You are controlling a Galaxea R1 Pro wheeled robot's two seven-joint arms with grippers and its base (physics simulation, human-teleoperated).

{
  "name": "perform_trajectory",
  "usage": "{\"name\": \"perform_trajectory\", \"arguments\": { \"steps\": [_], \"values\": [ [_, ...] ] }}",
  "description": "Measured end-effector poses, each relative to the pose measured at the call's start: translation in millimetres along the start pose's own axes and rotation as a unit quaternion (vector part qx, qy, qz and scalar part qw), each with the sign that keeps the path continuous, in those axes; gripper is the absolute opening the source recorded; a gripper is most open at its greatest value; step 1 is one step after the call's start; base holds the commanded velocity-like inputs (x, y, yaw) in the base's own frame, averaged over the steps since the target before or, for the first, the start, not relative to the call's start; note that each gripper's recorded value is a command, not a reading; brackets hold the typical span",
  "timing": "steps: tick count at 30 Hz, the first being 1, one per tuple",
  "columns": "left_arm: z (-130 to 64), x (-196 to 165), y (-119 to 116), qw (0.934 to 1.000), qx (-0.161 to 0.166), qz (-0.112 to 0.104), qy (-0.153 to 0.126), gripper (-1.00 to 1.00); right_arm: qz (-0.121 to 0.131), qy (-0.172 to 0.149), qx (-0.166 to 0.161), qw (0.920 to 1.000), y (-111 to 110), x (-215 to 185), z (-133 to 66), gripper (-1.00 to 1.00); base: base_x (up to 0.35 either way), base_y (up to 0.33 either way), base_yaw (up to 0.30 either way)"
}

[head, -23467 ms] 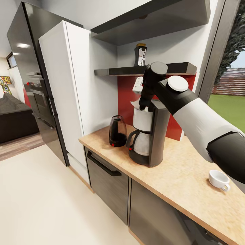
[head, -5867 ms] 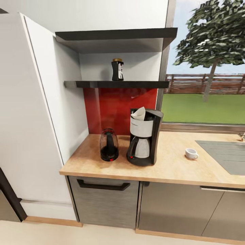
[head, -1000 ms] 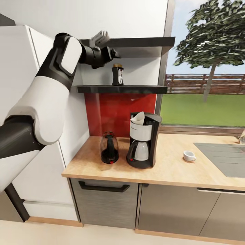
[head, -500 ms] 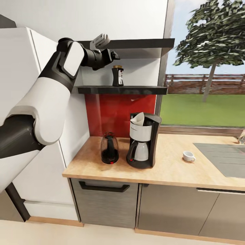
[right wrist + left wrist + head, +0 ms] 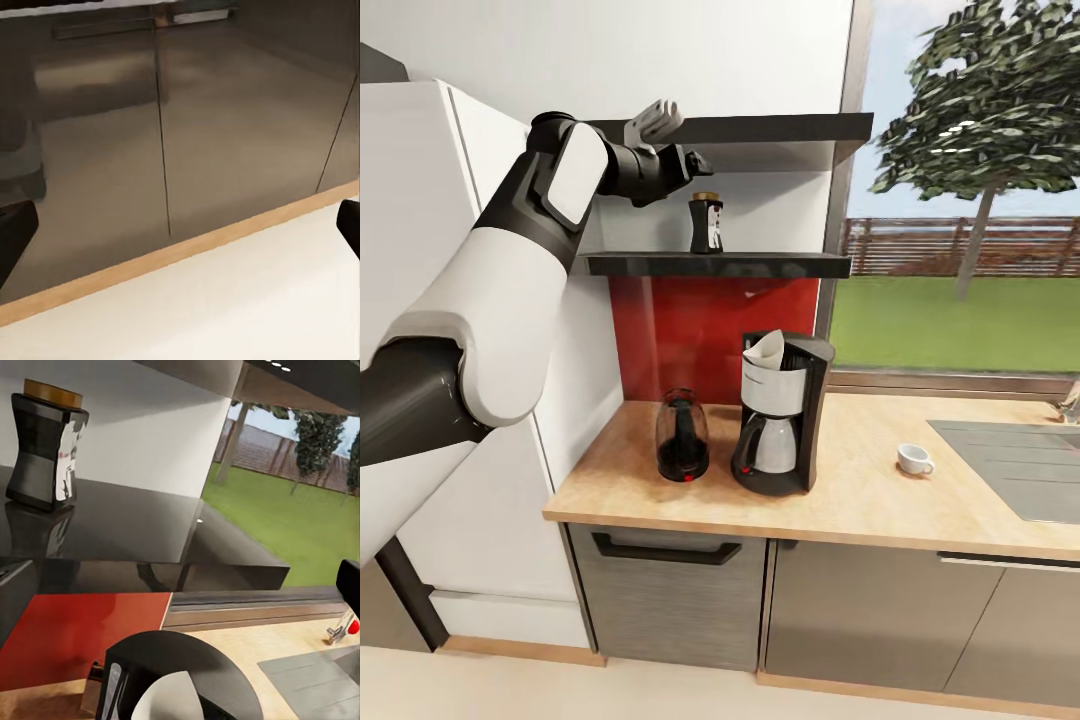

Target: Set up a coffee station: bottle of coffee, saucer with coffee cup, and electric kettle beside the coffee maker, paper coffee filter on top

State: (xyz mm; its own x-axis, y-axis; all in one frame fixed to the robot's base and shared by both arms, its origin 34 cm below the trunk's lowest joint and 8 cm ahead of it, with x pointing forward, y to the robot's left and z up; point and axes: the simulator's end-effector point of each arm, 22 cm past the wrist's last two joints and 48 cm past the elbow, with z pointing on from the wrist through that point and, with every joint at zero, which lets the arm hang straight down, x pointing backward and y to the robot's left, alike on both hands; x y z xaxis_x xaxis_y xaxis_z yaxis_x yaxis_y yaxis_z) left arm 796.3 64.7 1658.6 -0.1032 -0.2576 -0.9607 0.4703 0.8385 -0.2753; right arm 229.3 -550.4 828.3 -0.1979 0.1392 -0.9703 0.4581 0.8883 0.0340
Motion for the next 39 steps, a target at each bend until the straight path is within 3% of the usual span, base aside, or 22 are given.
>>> {"name": "perform_trajectory", "arguments": {
  "steps": [6, 9, 12, 13, 19, 22, 27, 30, 33, 36, 39],
  "values": [
    [-0.1, -0.1, 0.1, 1.0, 0.0, 0.0, 0.0, 1.0, 0.008, -0.054, 0.059, 0.9967, -6.1, -31.5, 34.9, 1.0, 0.0, 0.0, 0.0],
    [0.0, 0.1, 0.3, 1.0, -0.001, 0.0, 0.0, 1.0, -0.02, -0.047, 0.079, 0.9955, -6.0, -32.3, 44.5, 1.0, 0.0, 0.0, 0.0],
    [0.1, 0.1, 0.5, 1.0, -0.001, 0.0, 0.0, 1.0, -0.065, -0.034, 0.116, 0.9906, -12.6, -27.5, 44.4, 1.0, 0.0, 0.0, 0.0],
    [1.2, -2.4, 1.8, 1.0, -0.002, 0.001, -0.008, 1.0, -0.103, -0.024, 0.13, 0.9859, -9.1, -21.1, 40.0, 1.0, 0.0, 0.0, 0.0],
    [10.2, 6.2, 12.1, 0.9998, -0.013, -0.004, -0.011, 1.0, -0.136, 0.007, 0.142, 0.9804, -15.5, -1.8, 23.2, 1.0, 0.0, 0.0, 0.0],
    [19.7, 14.4, 21.8, 0.9995, -0.023, -0.006, -0.02, 1.0, -0.143, 0.02, 0.146, 0.9787, -20.4, 5.9, 15.8, 1.0, 0.0, 0.0, 0.0],
    [29.3, 33.4, 33.9, 0.9992, -0.039, -0.005, -0.009, 1.0, -0.145, 0.026, 0.148, 0.9779, -23.0, 8.6, 12.8, 1.0, 0.0, 0.0, 0.0],
    [31.5, 37.6, 51.1, 0.9973, -0.072, -0.003, -0.014, 1.0, -0.146, 0.026, 0.15, 0.9776, -24.3, 8.5, 12.4, 1.0, 0.0, 0.0, 0.0],
    [29.5, 32.6, 78.7, 0.9906, -0.131, 0.004, -0.04, 1.0, -0.147, 0.029, 0.151, 0.9771, -26.1, 10.0, 10.7, 1.0, 0.0, 0.0, 0.0],
    [28.8, 31.5, 83.2, 0.9888, -0.142, 0.008, -0.045, 1.0, -0.149, 0.034, 0.152, 0.9764, -28.3, 12.7, 7.9, 1.0, 0.0, 0.0, 0.0],
    [28.9, 30.1, 84.2, 0.9869, -0.151, 0.027, -0.05, 1.0, -0.151, 0.039, 0.154, 0.9757, -30.4, 15.2, 5.1, 1.0, 0.0, 0.0, 0.0]
  ]
}}
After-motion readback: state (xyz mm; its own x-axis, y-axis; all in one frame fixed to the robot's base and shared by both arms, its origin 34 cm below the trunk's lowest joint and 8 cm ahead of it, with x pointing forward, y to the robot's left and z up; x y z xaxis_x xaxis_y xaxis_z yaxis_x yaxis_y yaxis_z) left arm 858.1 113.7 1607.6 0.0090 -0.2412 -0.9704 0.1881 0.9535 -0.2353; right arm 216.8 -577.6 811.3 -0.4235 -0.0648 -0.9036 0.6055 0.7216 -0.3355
